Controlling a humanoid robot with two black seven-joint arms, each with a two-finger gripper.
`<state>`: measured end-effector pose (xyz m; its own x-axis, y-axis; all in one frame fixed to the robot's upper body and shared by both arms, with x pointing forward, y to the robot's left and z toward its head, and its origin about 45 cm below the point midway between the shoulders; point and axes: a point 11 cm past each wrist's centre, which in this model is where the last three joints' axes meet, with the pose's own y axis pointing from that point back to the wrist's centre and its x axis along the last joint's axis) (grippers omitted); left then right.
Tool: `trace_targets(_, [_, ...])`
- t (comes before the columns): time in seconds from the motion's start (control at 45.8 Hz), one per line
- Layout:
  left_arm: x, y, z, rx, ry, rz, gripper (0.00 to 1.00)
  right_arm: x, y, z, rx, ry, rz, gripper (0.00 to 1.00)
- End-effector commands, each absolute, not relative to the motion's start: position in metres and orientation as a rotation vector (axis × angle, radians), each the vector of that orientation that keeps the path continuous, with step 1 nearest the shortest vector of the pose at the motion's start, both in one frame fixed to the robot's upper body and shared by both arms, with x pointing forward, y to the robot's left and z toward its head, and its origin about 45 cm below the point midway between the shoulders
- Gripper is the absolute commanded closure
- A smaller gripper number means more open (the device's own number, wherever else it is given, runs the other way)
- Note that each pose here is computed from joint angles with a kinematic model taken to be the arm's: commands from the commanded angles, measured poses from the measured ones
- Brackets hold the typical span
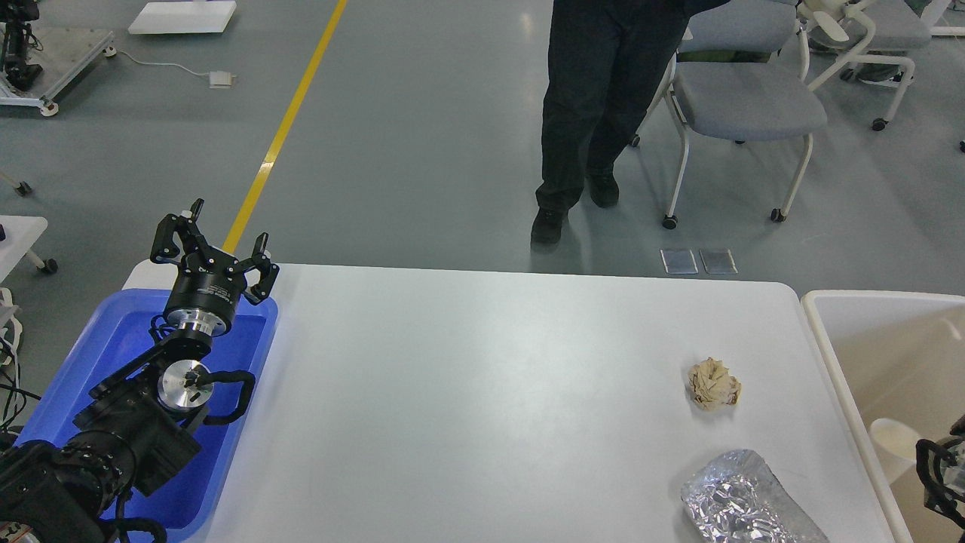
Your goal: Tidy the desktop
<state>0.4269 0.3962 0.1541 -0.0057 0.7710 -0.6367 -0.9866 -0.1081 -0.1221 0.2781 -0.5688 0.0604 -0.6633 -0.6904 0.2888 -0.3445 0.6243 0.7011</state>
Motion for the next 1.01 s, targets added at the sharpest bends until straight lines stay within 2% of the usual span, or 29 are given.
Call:
trace_targets(0.0, [0.427, 0.396, 0.154, -0.665, 0.421, 1.56, 0.0, 0.289, -0.568, 0.068, 0.839, -2.308, -0.815, 0.0])
trace_targets(0.24, [0.427, 0.397, 0.154, -0.666, 0.419, 1.562, 0.0, 0.334, -0.587, 0.129, 0.902, -2.466, -0.774, 0.0])
trace_targets(0.393, [0.427, 0.397, 0.154, -0.665, 0.42, 1.561, 0.0, 0.369, -0.58, 0.163, 1.017, -2.595, -0.843, 0.0])
trace_targets(0.634, [0.427, 0.397, 0.154, -0.665, 0.42, 1.561, 0.0, 0.417, -0.575, 0.242, 1.412, -2.622, -0.779, 0.0])
trace_targets(0.808, [0.427, 0.397, 0.154, -0.665, 0.42, 1.561, 0.0, 0.45, -0.55, 0.28, 1.581, -2.629, -0.738, 0.0])
trace_targets(0.983, [0.427, 0.396, 0.154, -0.665, 0.421, 1.56, 0.0, 0.487, -0.489, 0.284, 1.802, -2.652, -0.933, 0.0])
